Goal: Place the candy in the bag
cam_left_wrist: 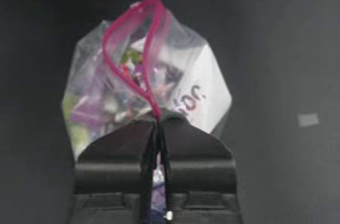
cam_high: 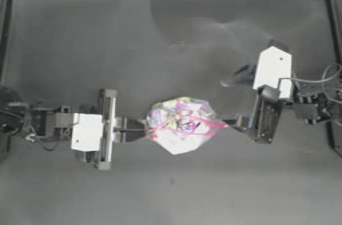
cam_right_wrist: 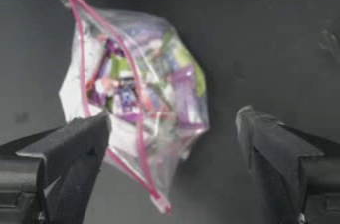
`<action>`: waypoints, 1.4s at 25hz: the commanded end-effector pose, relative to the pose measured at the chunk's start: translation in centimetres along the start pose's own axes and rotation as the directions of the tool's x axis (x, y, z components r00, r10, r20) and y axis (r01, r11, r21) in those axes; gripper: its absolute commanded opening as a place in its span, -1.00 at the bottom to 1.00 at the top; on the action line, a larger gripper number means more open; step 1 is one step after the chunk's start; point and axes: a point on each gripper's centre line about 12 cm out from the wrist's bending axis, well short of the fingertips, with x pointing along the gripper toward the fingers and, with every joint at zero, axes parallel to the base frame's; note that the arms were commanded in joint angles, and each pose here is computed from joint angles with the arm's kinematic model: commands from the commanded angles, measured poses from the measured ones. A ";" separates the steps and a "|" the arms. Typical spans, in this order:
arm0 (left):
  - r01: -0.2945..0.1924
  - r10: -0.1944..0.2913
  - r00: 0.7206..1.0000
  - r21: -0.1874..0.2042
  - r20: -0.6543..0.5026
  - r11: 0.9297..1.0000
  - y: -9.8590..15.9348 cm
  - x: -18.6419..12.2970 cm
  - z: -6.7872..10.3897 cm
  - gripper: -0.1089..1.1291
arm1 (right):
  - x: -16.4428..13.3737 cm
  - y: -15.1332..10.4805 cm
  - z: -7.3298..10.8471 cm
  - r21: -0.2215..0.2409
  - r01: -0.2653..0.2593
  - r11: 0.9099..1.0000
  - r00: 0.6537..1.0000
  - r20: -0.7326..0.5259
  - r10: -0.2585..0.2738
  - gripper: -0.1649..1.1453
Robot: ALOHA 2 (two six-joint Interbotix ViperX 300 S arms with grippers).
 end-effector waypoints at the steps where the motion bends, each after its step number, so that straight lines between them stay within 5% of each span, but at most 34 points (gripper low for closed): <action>1: -0.024 0.025 0.999 -0.026 0.045 0.999 0.7 -0.5 1.7 -0.06 | -0.6 0.2 0.8 0.001 -0.013 1.000 0.999 0.031 0.013 0.79; 10: -0.046 0.048 0.998 -0.062 0.030 0.997 1.0 -0.4 1.5 0.87 | -0.6 0.2 0.8 0.002 -0.019 1.000 0.999 0.037 0.019 0.79; 35: -0.050 0.052 0.998 -0.113 0.021 0.992 3.3 -6.2 3.8 0.78 | -2.2 -0.3 -0.3 -0.025 -0.048 0.999 0.996 0.072 0.050 0.79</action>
